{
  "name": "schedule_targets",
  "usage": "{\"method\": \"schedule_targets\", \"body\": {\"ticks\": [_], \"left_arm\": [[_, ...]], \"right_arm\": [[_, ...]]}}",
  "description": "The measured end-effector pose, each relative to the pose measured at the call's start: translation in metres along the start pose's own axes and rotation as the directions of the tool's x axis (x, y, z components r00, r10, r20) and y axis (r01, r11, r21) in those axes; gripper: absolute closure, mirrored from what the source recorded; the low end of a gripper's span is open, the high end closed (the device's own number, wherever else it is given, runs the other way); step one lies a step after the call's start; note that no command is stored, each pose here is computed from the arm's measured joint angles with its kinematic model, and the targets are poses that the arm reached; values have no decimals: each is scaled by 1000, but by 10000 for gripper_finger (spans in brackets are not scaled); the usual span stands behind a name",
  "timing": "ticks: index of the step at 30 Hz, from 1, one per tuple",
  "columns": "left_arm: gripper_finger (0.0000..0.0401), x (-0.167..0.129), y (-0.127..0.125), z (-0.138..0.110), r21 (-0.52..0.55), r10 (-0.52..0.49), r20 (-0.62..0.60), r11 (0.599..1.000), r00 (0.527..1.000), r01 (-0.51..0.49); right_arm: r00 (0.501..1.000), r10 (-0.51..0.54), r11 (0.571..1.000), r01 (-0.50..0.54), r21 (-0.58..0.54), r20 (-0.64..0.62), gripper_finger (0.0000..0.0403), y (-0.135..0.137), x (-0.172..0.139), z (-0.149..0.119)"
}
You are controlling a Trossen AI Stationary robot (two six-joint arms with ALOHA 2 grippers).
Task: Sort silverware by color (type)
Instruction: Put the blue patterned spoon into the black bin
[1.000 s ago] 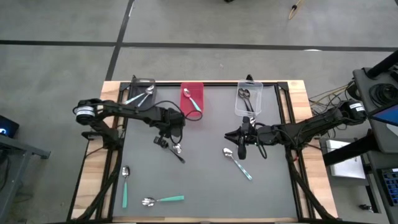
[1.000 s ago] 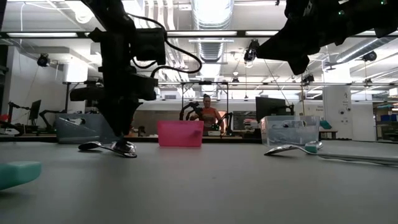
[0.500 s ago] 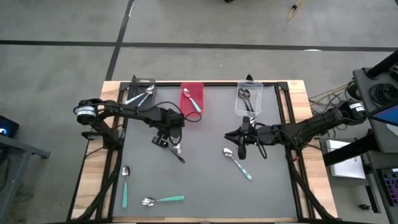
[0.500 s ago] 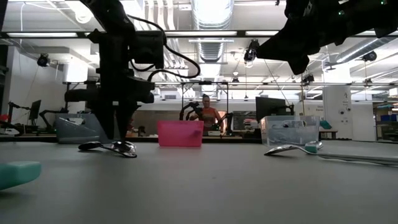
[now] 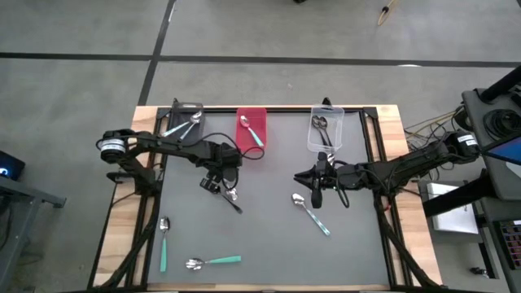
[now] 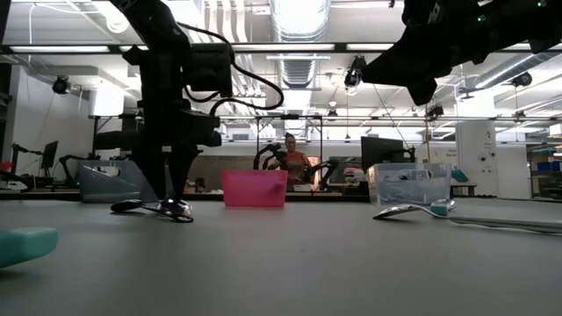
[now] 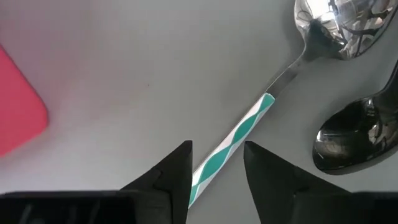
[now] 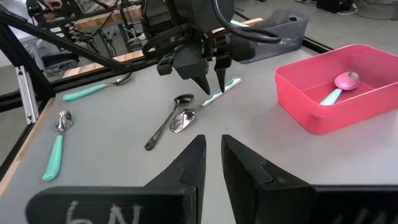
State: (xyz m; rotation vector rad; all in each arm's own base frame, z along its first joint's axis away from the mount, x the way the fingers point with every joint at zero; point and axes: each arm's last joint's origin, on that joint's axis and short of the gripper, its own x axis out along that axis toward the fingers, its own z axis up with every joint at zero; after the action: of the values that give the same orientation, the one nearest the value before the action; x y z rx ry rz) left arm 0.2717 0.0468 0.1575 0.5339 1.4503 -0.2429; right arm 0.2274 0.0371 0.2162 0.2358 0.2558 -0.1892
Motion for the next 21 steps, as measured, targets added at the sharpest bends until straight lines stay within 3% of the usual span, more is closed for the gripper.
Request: {"method": "schedule_targets", "body": {"ticks": [10,21], "left_arm": [[278,2,-1,-1,1,-14,9,1000,1000,14],[278,28,-3,3,17,-76,-33,997,997,76]], "right_arm": [[1000,0,1000,0,-1,-1,360,0,0,0],[1000,-1,1000,1,1,-2,360,0,0,-1]]}}
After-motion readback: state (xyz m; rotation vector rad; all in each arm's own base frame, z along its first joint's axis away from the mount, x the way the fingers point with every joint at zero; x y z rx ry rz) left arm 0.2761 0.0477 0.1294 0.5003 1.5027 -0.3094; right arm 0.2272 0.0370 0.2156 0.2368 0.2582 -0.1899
